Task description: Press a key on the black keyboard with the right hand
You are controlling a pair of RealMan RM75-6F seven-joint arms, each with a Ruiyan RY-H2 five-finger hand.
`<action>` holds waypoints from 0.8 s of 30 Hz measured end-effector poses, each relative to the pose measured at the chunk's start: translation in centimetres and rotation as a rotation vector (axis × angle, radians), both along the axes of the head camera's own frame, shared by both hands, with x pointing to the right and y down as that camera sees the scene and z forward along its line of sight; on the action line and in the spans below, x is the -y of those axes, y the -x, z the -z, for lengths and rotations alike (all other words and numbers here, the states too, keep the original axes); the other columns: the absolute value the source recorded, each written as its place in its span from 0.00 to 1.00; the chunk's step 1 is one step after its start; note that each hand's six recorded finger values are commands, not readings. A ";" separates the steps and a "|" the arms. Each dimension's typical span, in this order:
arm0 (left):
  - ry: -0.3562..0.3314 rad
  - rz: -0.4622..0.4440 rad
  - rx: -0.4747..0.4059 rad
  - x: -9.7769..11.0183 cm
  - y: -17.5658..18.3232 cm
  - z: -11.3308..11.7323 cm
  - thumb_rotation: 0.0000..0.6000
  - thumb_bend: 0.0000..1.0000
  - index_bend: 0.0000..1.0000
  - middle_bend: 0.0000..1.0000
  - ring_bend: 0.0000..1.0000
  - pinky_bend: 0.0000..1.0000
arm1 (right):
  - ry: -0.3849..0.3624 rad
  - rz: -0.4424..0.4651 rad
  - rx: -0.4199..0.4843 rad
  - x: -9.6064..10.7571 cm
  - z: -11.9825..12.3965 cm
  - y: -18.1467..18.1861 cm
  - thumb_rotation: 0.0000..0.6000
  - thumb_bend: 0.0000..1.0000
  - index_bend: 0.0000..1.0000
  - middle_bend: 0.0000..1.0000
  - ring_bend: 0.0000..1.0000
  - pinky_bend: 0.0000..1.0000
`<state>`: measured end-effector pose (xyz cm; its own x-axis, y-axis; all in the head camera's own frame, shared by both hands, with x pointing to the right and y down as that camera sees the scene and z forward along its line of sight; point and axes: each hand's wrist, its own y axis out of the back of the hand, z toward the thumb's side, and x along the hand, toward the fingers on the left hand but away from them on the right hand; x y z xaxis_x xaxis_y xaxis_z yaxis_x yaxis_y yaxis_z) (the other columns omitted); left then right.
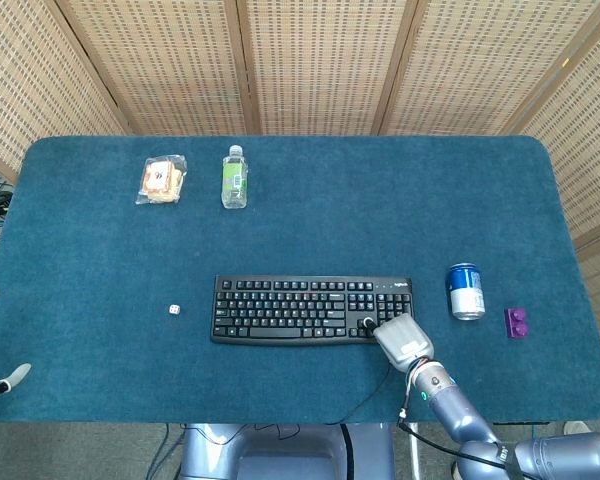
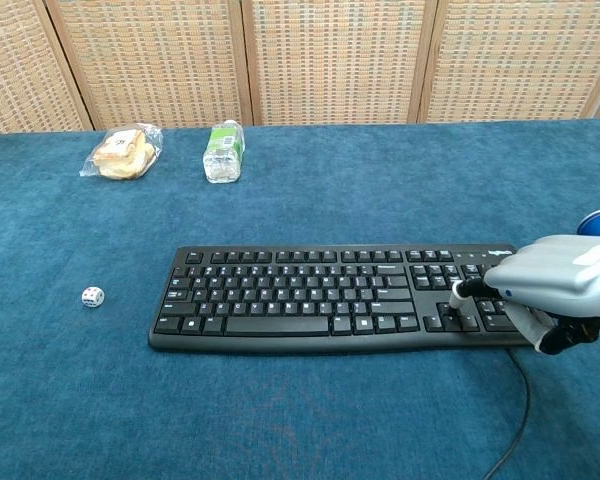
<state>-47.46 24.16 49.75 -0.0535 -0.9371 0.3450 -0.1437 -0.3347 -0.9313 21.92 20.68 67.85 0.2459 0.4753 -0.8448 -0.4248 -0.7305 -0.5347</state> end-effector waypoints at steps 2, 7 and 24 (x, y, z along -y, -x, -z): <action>-0.002 0.000 -0.002 0.0 0.0 0.1 1.00 0.00 0.00 0.00 0.00 0.00 | -0.007 -0.002 0.000 0.1 0.2 0.1 1.00 1.00 0.15 0.75 0.94 1.00; -0.003 0.003 -0.005 0.0 0.1 0.1 1.00 0.00 0.00 0.00 0.00 0.00 | -0.058 -0.003 0.063 1.0 2.3 1.3 1.00 1.00 0.15 0.75 0.94 1.00; -0.009 -0.002 -0.013 -0.2 0.1 0.5 1.00 0.00 0.00 0.00 0.00 0.00 | -0.549 -0.145 0.503 6.4 15.1 -1.3 1.00 0.00 0.07 0.01 0.00 0.06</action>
<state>-47.58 24.33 49.28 -0.0469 -0.9403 0.3370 -0.1551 -0.3265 -0.9324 23.22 14.32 52.79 0.4423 0.8521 -0.2798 0.0467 -0.3334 -0.9416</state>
